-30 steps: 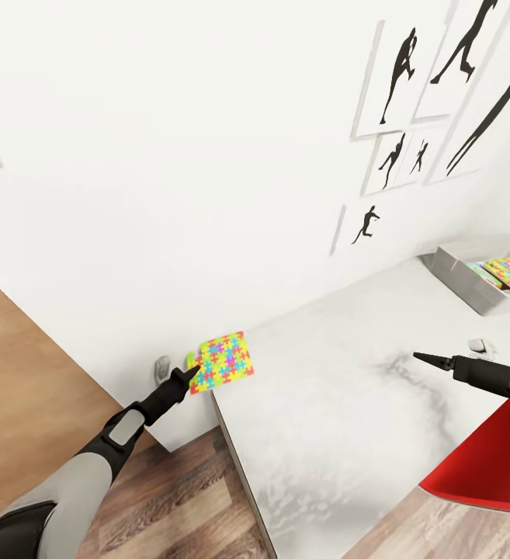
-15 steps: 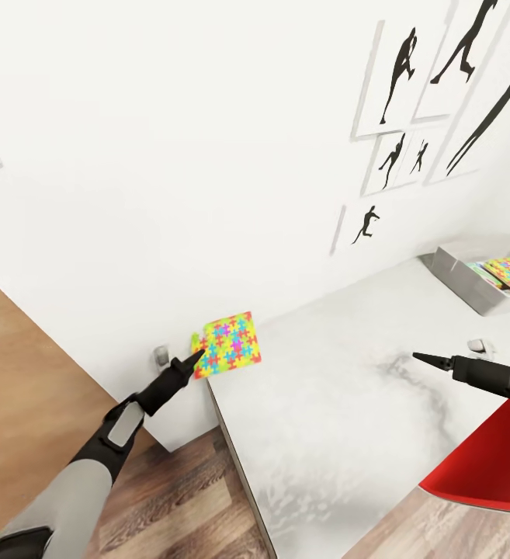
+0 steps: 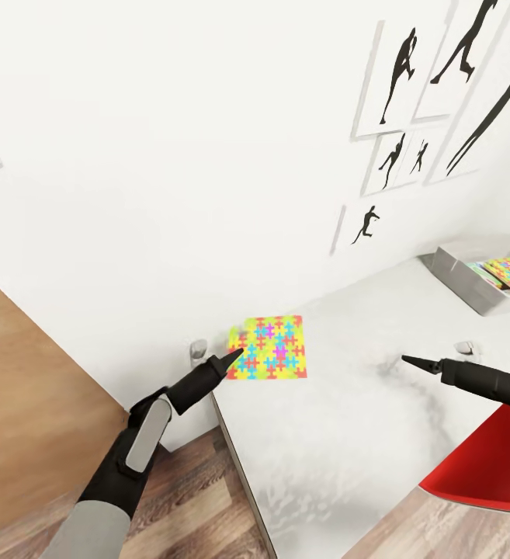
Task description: Put all the toys in the child's room - the three board games (two on the bed and one on the table), the two jigsaw puzzles on the table, and the tennis ball on the table - inside the toy box on the table in the child's room.
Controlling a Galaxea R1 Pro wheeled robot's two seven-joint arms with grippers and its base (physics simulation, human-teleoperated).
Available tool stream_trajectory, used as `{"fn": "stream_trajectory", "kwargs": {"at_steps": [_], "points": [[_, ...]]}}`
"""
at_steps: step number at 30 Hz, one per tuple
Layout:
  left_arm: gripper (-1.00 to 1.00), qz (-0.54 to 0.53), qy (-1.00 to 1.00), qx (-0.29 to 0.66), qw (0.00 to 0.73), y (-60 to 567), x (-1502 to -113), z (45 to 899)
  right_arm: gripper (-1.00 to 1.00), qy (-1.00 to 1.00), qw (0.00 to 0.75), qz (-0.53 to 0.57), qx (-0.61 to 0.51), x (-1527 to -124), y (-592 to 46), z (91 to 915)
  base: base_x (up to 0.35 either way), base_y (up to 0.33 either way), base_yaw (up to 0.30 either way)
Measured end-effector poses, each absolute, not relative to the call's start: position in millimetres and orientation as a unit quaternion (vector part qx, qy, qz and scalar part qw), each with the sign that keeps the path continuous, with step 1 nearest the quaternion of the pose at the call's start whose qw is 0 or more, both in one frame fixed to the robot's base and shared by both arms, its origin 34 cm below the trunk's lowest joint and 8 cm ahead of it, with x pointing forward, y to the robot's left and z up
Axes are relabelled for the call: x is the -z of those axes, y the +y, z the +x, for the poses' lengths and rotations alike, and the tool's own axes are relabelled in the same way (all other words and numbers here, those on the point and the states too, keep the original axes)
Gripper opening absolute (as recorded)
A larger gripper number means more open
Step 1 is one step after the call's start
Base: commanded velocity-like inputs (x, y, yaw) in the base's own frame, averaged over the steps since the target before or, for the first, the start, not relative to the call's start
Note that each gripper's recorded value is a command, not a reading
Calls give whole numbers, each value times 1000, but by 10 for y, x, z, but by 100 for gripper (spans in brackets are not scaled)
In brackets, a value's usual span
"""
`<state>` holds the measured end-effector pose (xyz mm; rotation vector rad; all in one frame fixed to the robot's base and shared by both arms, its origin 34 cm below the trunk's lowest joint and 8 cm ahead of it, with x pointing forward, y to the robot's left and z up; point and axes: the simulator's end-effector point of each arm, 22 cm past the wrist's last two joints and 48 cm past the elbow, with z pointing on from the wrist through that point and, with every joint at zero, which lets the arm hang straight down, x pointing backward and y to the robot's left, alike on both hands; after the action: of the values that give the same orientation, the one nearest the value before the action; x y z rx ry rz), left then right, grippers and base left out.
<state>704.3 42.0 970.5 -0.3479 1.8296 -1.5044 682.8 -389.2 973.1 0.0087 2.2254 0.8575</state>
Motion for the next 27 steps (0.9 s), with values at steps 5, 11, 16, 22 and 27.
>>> {"fn": "stream_trajectory", "kwargs": {"at_steps": [5,11,16,22,27], "points": [[-100,-131,715,584,361,266,-9805,6966,100,866,370,-1,-336,-9740,-3848,6824,0,0,0],[-100,-134,746,555,344,54,-9756,6769,100,865,371,-5,-337,-9757,-3812,6821,0,0,0],[-100,-133,756,543,340,-29,-9758,6674,100,865,371,-6,-338,-9758,-3801,6818,0,0,0],[-100,-130,760,538,340,-73,-9789,6647,100,865,372,-7,-337,-9766,-3801,6818,0,-24,0],[-100,-128,759,537,345,-81,-9845,6661,100,864,374,-10,-336,-9785,-3797,6820,0,-162,0]]}}
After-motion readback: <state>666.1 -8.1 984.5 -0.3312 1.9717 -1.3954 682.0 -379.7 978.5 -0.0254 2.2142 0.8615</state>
